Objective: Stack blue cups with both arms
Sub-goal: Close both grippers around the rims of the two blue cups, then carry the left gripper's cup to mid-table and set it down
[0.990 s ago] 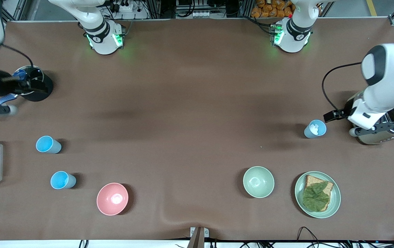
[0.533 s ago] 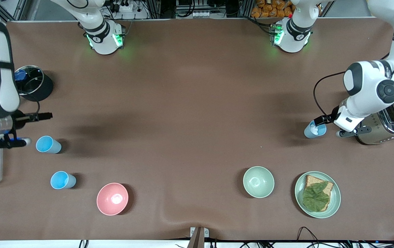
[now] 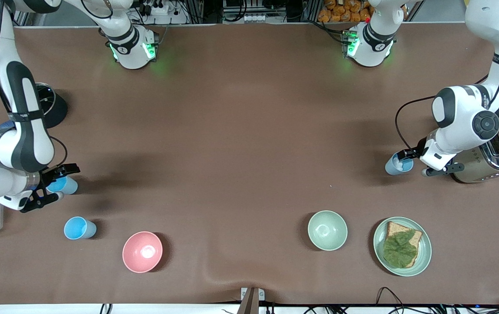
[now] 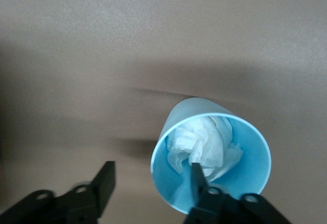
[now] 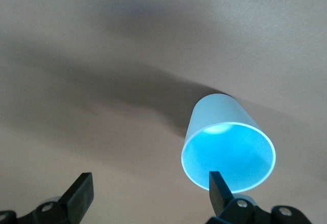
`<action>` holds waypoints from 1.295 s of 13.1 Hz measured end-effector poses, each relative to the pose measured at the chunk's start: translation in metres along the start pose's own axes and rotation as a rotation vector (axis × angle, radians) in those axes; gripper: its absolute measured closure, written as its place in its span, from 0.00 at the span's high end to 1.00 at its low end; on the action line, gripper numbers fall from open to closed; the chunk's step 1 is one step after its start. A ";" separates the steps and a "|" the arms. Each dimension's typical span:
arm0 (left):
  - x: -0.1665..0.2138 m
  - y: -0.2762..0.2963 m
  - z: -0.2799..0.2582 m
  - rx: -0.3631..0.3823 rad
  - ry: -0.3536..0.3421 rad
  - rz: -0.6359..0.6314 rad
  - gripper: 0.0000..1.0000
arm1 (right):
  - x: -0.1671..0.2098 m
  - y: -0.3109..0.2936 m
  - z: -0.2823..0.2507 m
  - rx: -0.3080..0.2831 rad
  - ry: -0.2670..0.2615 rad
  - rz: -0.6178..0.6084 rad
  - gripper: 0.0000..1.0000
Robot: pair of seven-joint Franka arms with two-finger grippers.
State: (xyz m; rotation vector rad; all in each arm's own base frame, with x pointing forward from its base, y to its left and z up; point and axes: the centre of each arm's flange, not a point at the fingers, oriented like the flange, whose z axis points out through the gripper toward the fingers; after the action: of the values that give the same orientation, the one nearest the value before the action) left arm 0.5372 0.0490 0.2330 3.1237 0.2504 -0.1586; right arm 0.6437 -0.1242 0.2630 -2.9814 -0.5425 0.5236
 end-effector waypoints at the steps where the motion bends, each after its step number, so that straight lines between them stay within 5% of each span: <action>1: 0.001 0.001 -0.001 0.000 0.003 0.002 0.51 | 0.000 0.004 0.008 0.007 -0.009 0.003 1.00; 5: 0.011 0.037 -0.023 -0.016 0.051 0.064 0.06 | 0.002 0.027 0.042 0.014 -0.005 0.014 0.97; 6: 0.012 0.058 -0.034 -0.024 0.069 0.099 0.03 | 0.002 0.031 0.048 0.014 -0.001 0.012 0.96; 9: -0.005 0.150 -0.086 -0.039 0.064 0.135 0.03 | -0.002 0.042 0.056 0.024 0.005 0.017 0.63; 13: -0.080 0.316 -0.128 -0.084 0.041 0.013 0.03 | -0.004 0.046 0.055 0.029 0.009 0.022 0.15; 14: -0.103 0.353 -0.123 -0.091 0.023 -0.008 0.03 | -0.004 0.045 0.054 0.030 0.009 0.021 0.08; 17: -0.161 0.445 -0.099 -0.116 -0.049 -0.069 0.03 | -0.002 0.033 0.046 0.058 -0.025 0.002 0.07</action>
State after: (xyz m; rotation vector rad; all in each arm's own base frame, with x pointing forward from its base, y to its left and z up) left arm 0.4597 -0.4148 0.3461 2.9940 0.3530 -0.2125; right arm 0.6373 -0.1554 0.2161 -2.9251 -0.5169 0.5672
